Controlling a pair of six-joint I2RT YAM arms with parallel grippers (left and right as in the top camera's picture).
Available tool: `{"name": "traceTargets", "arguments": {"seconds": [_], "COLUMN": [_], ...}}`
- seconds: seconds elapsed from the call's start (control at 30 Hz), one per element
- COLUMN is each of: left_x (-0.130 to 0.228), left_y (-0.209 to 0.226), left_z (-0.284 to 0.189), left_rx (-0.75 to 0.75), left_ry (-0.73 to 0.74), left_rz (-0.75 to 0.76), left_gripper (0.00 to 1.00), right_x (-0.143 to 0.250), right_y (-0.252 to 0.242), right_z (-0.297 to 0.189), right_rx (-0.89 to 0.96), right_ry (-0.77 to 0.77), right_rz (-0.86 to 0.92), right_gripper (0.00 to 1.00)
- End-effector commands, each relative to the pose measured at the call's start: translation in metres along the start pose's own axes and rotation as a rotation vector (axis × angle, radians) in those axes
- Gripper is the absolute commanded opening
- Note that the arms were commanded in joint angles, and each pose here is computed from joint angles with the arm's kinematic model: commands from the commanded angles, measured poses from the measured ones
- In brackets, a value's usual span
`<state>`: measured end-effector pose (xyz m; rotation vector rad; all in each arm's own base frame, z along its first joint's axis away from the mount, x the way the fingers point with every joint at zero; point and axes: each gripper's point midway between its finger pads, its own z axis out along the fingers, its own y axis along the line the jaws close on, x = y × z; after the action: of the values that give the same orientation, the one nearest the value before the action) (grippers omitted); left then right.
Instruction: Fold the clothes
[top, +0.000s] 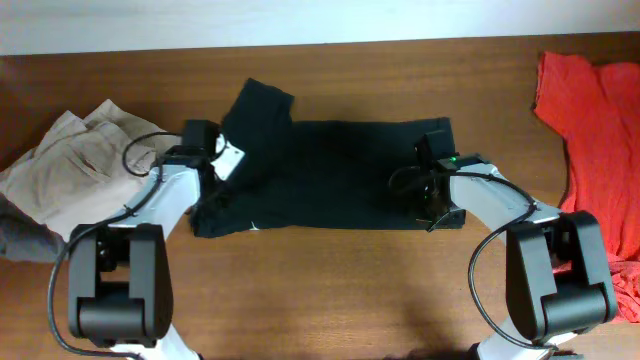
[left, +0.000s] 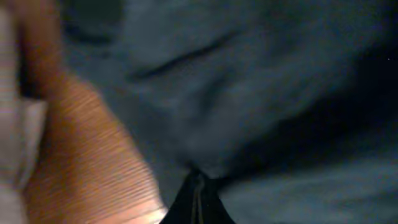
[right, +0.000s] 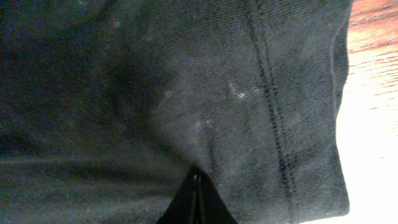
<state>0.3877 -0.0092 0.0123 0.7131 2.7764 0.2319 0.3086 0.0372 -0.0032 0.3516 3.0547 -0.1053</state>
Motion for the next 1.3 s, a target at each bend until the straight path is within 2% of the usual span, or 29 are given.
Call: {"name": "traceTargets", "arguments": {"seconds": [0.0, 0.07, 0.1, 0.13, 0.27, 0.4, 0.5, 0.6, 0.73, 0.83, 1.0, 1.27], "left_x": [0.000, -0.009, -0.015, -0.018, -0.022, -0.014, 0.002, 0.016, 0.037, 0.050, 0.067, 0.083], "left_y": [0.029, 0.039, 0.043, 0.043, 0.011, -0.035, -0.049, -0.066, -0.073, -0.061, -0.022, 0.017], "left_z": [-0.007, -0.023, -0.039, -0.050, -0.087, -0.095, -0.084, -0.070, -0.047, -0.030, -0.013, -0.005], "left_rx": [-0.112, -0.136, -0.138, -0.128, 0.069, 0.294, 0.328, 0.379, 0.357, 0.269, 0.058, -0.043], "left_ry": [0.027, 0.008, -0.003, -0.007, -0.019, 0.015, 0.068, 0.095, 0.125, 0.139, 0.143, 0.126], "left_rz": [-0.087, -0.145, -0.188, -0.217, -0.268, -0.299, -0.328, -0.329, -0.347, -0.391, -0.464, -0.557], "left_gripper": [0.11, 0.17, 0.25, 0.25, 0.25, 0.25, 0.24, 0.16, 0.10, 0.07, 0.09, 0.09], "right_x": [0.024, 0.024, 0.024, 0.024, 0.024, 0.024, 0.024, 0.024, 0.024, 0.024, 0.024, 0.025], "right_y": [-0.022, -0.021, -0.021, -0.022, -0.022, -0.022, -0.021, -0.021, -0.021, -0.021, -0.022, -0.022], "right_z": [0.021, 0.021, 0.021, 0.021, 0.021, 0.021, 0.021, 0.021, 0.021, 0.021, 0.021, 0.021], "right_rx": [0.103, 0.103, 0.103, 0.103, 0.103, 0.103, 0.103, 0.103, 0.102, 0.102, 0.103, 0.103], "right_ry": [0.079, 0.079, 0.079, 0.079, 0.080, 0.079, 0.078, 0.078, 0.079, 0.079, 0.079, 0.080], "right_rz": [0.008, 0.008, 0.008, 0.008, 0.008, 0.008, 0.008, 0.008, 0.008, 0.008, 0.008, 0.008], "right_gripper": [0.04, 0.04, 0.04, 0.04, 0.04, 0.04, 0.04, 0.04, 0.04, 0.04, 0.04, 0.04]}}
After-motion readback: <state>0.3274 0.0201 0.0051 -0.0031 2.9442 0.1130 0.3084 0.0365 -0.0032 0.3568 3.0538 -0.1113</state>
